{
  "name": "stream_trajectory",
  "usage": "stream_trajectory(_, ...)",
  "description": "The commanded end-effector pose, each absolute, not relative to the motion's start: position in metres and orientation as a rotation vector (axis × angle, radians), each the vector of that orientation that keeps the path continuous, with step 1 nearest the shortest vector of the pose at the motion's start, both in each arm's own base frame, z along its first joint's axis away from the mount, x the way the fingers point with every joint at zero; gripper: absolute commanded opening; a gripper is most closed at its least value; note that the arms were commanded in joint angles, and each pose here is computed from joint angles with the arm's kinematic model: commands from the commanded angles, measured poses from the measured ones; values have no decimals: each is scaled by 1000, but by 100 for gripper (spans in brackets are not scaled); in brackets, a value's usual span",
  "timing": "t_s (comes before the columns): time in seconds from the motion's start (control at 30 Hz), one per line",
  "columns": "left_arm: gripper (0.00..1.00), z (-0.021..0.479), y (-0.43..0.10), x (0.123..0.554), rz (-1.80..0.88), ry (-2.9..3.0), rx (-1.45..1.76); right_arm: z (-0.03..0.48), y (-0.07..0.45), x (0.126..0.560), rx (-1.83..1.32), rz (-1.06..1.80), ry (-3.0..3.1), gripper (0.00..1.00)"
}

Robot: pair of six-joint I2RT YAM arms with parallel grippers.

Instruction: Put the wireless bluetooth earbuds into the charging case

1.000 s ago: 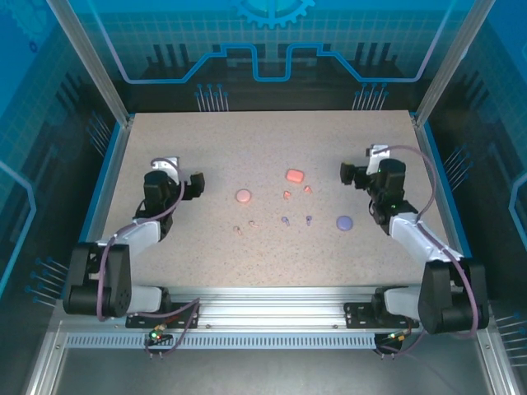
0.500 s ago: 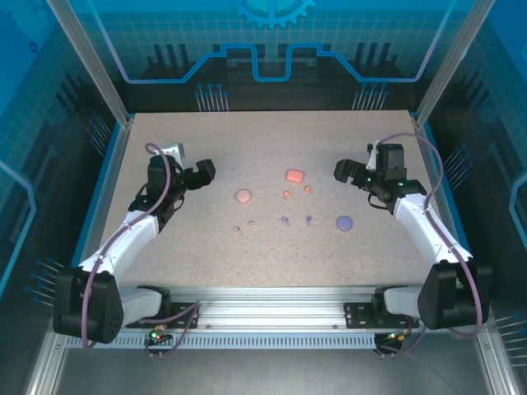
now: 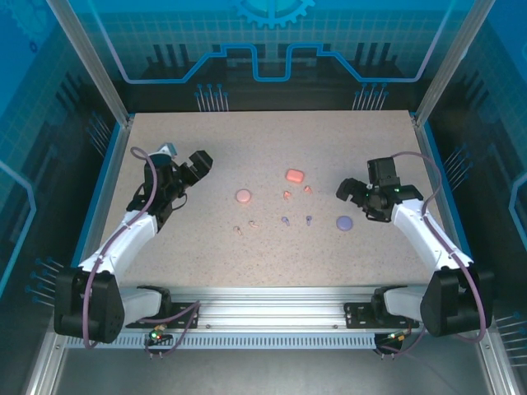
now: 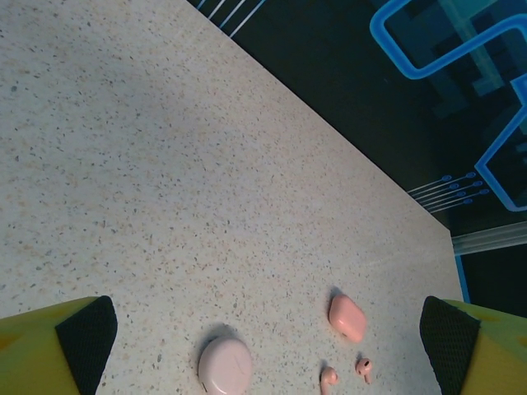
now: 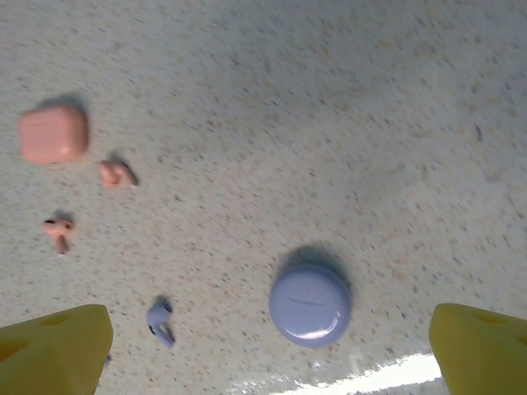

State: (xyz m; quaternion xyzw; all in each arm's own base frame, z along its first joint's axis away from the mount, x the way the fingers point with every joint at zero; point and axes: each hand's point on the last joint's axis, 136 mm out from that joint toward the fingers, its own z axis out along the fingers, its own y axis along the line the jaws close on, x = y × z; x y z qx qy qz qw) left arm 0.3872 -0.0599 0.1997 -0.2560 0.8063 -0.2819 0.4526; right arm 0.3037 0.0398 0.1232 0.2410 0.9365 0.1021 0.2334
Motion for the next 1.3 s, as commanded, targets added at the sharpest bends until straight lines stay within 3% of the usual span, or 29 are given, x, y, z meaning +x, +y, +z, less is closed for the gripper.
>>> stream_trajectory(0.0, 99, 201, -63, 385, -694, 2017, -621, 101, 34, 282, 778, 187, 2662, 100)
stream_trajectory(0.2, 99, 185, -82, 381, -653, 2131, -562, 73, 35, 272, 829, 137, 2784, 98)
stream_trajectory(0.73, 99, 152, -220, 348, -612, 2431, -194, 40, 63, 293, 764, 176, 2936, 87)
stream_trajectory(1.27, 99, 145, -248, 346, -647, 2476, -137, 23, 63, 296, 688, 70, 3000, 80)
